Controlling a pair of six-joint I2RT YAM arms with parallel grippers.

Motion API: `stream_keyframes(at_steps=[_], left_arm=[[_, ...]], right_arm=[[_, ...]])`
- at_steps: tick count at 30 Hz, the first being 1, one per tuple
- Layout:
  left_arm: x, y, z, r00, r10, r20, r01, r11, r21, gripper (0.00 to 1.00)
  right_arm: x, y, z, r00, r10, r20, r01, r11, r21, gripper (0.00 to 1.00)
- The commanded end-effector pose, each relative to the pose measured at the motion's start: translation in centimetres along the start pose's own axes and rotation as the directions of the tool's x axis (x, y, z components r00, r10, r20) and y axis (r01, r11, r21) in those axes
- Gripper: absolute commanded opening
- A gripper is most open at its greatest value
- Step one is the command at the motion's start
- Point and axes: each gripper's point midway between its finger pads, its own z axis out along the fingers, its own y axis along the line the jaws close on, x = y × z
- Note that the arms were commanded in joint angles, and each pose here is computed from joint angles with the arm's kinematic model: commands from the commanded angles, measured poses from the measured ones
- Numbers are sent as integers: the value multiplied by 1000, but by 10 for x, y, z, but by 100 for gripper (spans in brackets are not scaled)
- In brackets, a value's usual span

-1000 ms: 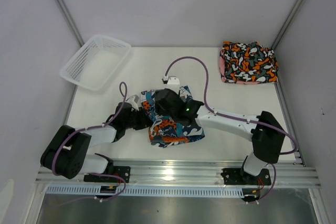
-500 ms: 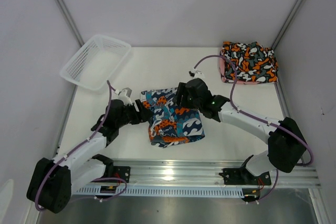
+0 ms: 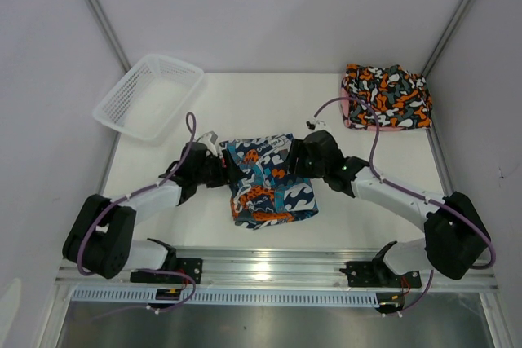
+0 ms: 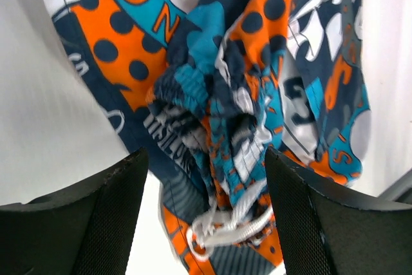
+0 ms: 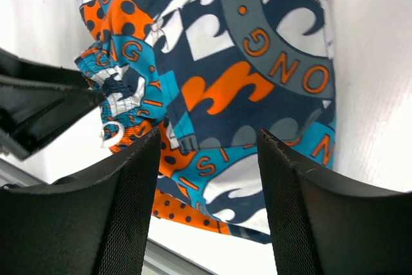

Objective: Fold and stack the shorts
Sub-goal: Fold the shorts

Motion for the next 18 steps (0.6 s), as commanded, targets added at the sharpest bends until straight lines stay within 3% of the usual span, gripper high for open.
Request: stream_keyframes(at_steps=[1,7,11,16,18], left_arm=[[-30,-14,11,997,46,58,-49,998,41,75],[-40,-21,17,995,48,90,-55,996,72,63],[-43,-26,20,994,42,97,-51,994,94,48],[-46,-30,26,994,46,96,-57,992,111,41],[-51,-32,32,994,57,98,-68,991,113,33]], right_arm=[[-9,0,-10,999,1,42,1,999,-43,62],[2,-15,-15,999,10,36,-9,1000,-28,61],[6,-22,-15,999,12,30,-11,1000,-18,60],[11,-26,-12,1000,17,20,-16,1000,-15,60],[12,-27,-10,1000,18,18,-17,1000,-15,59]])
